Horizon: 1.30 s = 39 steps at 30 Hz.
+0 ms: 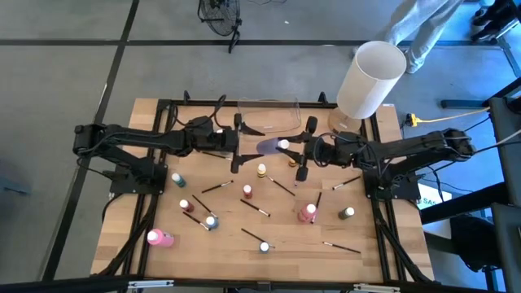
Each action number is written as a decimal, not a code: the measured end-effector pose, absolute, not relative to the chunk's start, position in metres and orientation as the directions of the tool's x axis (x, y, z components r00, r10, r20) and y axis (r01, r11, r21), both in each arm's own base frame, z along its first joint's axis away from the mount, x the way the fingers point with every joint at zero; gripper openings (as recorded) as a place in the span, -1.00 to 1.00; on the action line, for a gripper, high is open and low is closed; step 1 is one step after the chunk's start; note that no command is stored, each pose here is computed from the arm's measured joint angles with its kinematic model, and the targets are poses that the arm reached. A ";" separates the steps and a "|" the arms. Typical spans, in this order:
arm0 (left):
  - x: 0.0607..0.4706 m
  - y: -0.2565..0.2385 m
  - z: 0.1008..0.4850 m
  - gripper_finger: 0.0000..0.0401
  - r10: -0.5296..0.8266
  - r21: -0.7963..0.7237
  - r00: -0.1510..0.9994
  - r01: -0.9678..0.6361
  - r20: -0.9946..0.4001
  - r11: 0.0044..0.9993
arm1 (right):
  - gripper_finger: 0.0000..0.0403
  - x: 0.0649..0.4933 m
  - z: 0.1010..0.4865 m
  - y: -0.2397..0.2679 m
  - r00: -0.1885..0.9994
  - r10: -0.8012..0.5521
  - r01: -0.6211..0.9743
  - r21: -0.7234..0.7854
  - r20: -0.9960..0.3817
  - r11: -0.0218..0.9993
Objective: Pick & Place Paint Supplies
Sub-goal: Put the violet bottle into the transparent bin
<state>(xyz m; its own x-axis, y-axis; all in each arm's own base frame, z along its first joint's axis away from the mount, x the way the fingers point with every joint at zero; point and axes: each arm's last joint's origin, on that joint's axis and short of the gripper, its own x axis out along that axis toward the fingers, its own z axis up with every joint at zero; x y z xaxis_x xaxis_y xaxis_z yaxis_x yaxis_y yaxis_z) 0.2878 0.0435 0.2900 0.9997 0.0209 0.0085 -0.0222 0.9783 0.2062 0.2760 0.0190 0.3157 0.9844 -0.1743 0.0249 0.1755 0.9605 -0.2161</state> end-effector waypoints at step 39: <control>0.314 0.050 0.279 0.30 0.093 0.187 0.996 -0.091 -0.004 0.978 | -0.42 0.288 0.309 0.006 0.989 -0.137 0.144 -0.202 0.048 0.969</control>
<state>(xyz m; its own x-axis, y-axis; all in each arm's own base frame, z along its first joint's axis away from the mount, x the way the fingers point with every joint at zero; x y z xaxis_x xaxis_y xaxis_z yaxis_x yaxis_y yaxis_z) 0.3135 0.0498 0.2794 0.9956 0.0933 -0.0040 -0.0909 0.9781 0.1871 0.2883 0.0059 0.3089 0.9894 -0.1372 0.0484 0.1443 0.9686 -0.2024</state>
